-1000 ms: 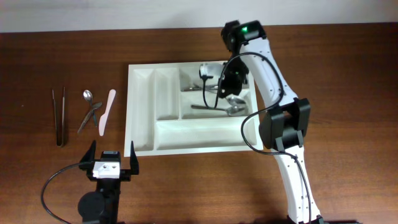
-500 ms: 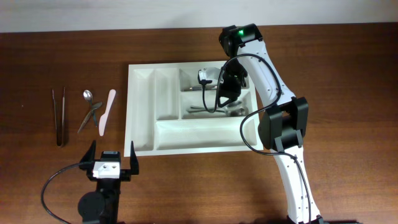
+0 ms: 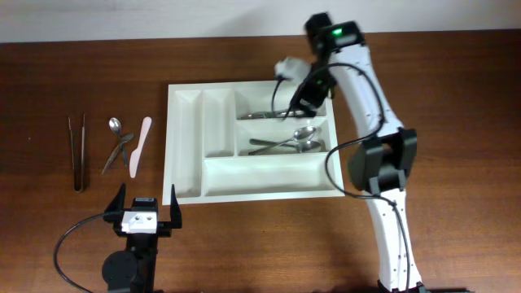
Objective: Pack container
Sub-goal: 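Carry the knife over the tray and release it in the middle compartment, then raise the right gripper away to the upper right of the tray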
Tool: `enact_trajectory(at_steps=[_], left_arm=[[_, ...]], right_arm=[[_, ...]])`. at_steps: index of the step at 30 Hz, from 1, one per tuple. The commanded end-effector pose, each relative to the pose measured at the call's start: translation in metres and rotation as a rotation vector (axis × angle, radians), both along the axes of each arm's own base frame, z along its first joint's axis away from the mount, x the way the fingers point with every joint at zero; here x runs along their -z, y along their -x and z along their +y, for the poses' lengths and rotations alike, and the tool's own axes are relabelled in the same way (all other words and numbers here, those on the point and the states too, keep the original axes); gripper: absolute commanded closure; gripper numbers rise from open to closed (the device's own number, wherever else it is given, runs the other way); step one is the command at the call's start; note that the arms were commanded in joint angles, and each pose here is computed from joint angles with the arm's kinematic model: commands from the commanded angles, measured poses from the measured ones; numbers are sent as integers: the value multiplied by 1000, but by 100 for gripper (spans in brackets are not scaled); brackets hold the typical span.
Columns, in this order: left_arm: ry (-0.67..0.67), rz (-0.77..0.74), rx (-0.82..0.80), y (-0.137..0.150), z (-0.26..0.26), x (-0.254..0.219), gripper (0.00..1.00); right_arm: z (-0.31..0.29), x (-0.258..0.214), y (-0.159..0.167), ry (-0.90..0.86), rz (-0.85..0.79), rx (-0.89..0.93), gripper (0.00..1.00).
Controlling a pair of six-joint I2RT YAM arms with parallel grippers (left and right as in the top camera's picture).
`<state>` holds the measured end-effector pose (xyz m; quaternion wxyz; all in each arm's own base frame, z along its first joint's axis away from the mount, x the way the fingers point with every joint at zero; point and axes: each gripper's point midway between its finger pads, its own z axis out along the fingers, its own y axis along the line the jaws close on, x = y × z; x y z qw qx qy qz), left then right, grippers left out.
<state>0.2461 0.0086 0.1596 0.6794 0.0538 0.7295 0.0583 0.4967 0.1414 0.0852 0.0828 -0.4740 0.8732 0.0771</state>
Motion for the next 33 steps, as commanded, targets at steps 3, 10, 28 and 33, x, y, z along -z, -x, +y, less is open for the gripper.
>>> enact_trajectory(at_steps=[3,10,28,33], left_arm=[[-9,-2,10,0,-1,1,1],[-9,-2,10,0,-1,1,1],[-9,-2,10,0,-1,1,1],[-20,-116,-35,0,6,-27,1]], right_arm=[[-89,-7,-29,58,-19,539,1],[-181,-7,-31,0,47,1143,1],[-242,-7,-24,-43,72,1420,1],[-243,-7,-24,-43,72,1421,1]])
